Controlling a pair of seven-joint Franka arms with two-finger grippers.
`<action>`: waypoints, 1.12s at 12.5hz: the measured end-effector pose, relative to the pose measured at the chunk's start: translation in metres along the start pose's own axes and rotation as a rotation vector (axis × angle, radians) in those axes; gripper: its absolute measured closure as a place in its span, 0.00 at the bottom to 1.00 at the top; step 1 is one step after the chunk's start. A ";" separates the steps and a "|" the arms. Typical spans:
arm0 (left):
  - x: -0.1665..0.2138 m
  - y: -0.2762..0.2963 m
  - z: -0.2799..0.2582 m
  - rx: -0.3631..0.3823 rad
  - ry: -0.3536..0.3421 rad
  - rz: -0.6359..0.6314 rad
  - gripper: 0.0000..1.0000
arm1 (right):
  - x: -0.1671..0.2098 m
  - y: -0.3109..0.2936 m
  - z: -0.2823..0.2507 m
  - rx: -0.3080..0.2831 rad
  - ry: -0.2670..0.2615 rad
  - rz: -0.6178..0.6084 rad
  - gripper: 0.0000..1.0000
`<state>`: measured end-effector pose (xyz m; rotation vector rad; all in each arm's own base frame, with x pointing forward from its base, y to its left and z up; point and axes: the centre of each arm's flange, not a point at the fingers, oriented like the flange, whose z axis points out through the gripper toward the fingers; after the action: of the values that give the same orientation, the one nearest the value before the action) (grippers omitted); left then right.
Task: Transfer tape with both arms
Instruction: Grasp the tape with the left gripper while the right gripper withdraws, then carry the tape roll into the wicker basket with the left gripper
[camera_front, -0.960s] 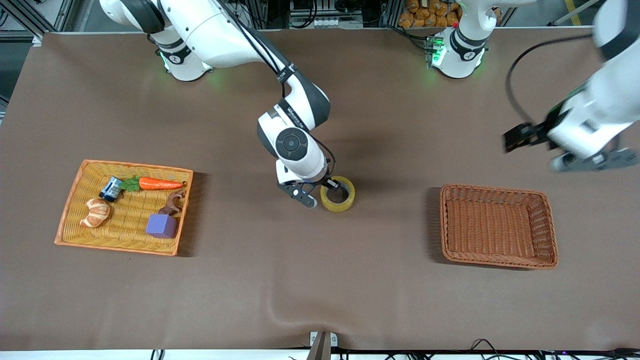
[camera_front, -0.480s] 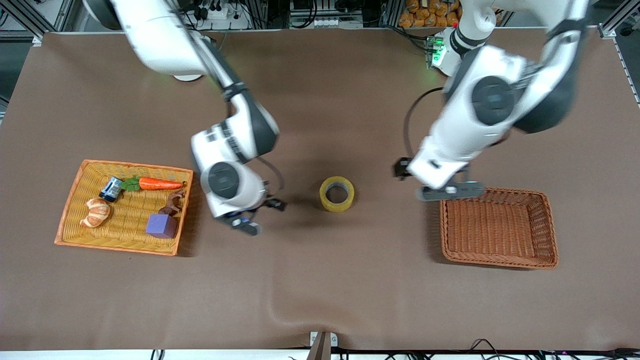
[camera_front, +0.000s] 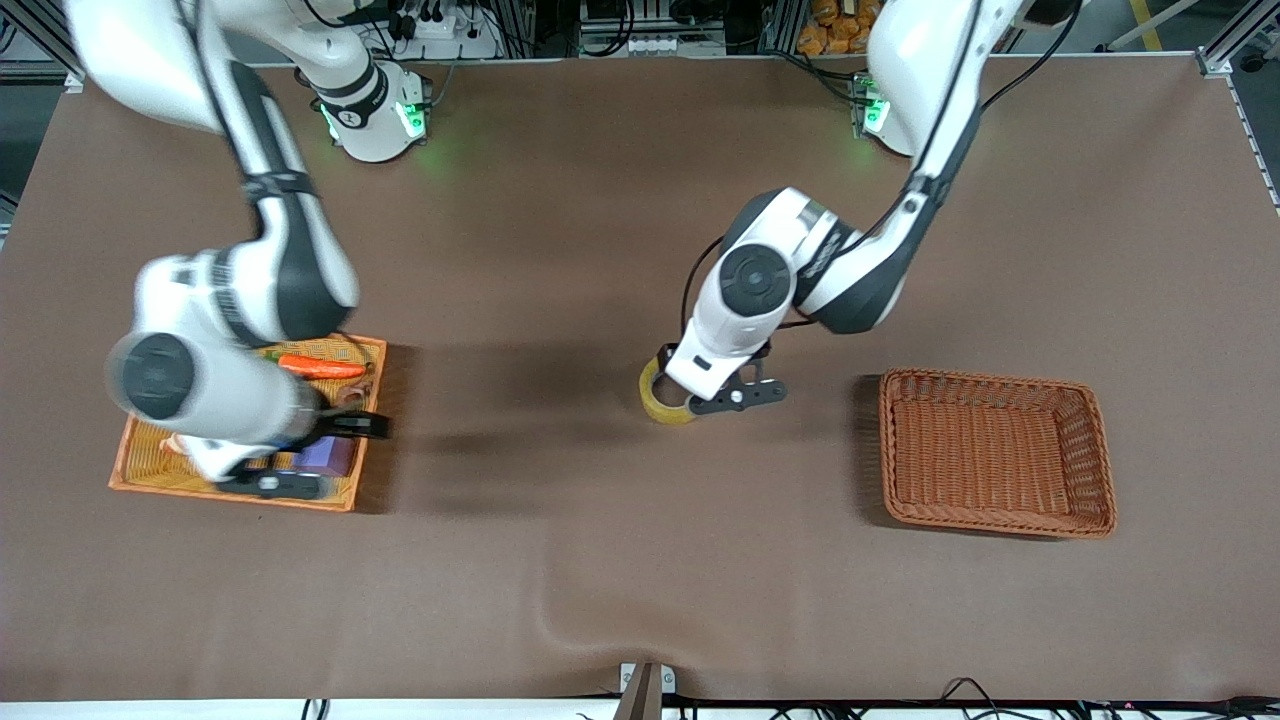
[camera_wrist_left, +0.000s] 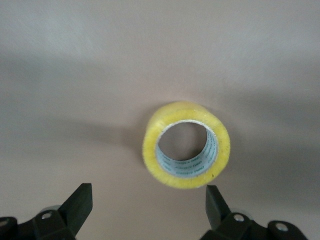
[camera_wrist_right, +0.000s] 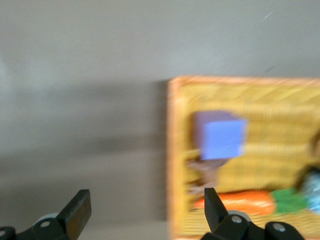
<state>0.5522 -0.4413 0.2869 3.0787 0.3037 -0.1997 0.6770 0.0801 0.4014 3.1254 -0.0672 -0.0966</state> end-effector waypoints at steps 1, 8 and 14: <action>-0.004 0.007 0.021 0.001 -0.004 -0.005 0.00 | -0.003 0.038 -0.012 0.008 0.026 -0.024 0.00; -0.002 0.004 0.095 0.049 -0.045 -0.016 0.16 | -0.098 0.132 -0.107 0.021 0.124 -0.104 0.00; 0.006 -0.001 0.101 0.048 -0.040 -0.029 0.78 | -0.145 0.146 -0.192 0.010 0.123 -0.137 0.00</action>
<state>0.5453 -0.4446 0.1855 3.1141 0.3465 -0.2733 0.5379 -0.0568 0.6045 3.1338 0.1484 0.0945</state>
